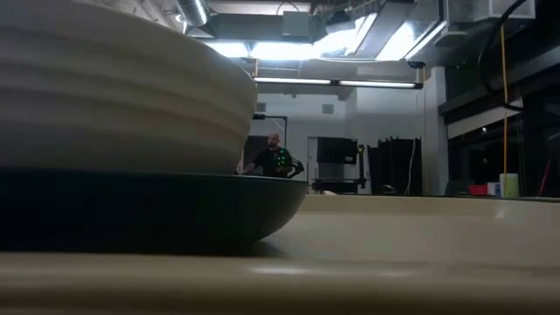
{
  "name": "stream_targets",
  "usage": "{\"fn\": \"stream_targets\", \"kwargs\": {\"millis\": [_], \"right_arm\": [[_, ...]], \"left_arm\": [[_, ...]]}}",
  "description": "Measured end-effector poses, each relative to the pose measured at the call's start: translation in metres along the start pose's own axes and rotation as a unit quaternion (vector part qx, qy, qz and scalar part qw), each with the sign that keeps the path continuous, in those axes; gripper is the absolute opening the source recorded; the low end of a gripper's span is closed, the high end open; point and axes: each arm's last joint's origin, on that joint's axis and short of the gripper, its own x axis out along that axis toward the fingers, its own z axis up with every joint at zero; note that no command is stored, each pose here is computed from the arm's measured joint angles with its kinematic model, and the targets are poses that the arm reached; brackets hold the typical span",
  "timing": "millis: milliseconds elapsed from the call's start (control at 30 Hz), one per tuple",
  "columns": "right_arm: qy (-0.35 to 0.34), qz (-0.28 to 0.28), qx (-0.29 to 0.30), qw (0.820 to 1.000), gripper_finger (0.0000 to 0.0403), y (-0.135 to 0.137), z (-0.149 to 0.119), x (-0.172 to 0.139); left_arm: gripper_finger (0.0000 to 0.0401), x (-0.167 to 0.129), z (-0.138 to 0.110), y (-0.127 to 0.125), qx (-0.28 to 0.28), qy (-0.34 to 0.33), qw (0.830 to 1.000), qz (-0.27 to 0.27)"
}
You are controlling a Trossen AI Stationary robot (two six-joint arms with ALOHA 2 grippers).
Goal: Set up tray
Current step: Put the green napkin on the brown serving tray to the right of the black plate
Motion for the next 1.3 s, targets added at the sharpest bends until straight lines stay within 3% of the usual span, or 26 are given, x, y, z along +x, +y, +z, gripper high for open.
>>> {"fn": "stream_targets", "kwargs": {"millis": [367, 500, 767, 967, 1067, 1300], "right_arm": [[0.013, 0.033, -0.013, 0.999, 0.0209, -0.005, 0.006, 0.006], [0.015, 0.044, -0.018, 0.999, 0.0161, -0.005, 0.007, 0.005], [0.015, 0.049, -0.028, 0.998, 0.0021, -0.004, 0.006, 0.005], [0.030, 0.082, -0.044, 0.995, 0.0032, 0.001, 0.002, 0.004], [0.029, 0.116, -0.047, 0.992, 0.0017, 0.006, -0.001, 0.002], [0.014, 0.148, -0.072, 0.986, 0.0016, 0.013, -0.010, -0.023]], "left_arm": [[0.0146, 0.004, 0.000, 0.003, -0.005, 0.008, 1.000, 0.011], [0.0146, 0.005, 0.000, 0.004, -0.008, 0.010, 1.000, 0.014], [0.0144, 0.005, 0.000, 0.004, -0.008, 0.010, 1.000, 0.014], [0.0143, 0.005, 0.000, 0.004, -0.008, 0.010, 1.000, 0.014], [0.0144, 0.005, 0.000, 0.004, -0.008, 0.010, 1.000, 0.014], [0.0143, 0.005, 0.000, 0.004, -0.009, 0.010, 1.000, 0.010]]}}
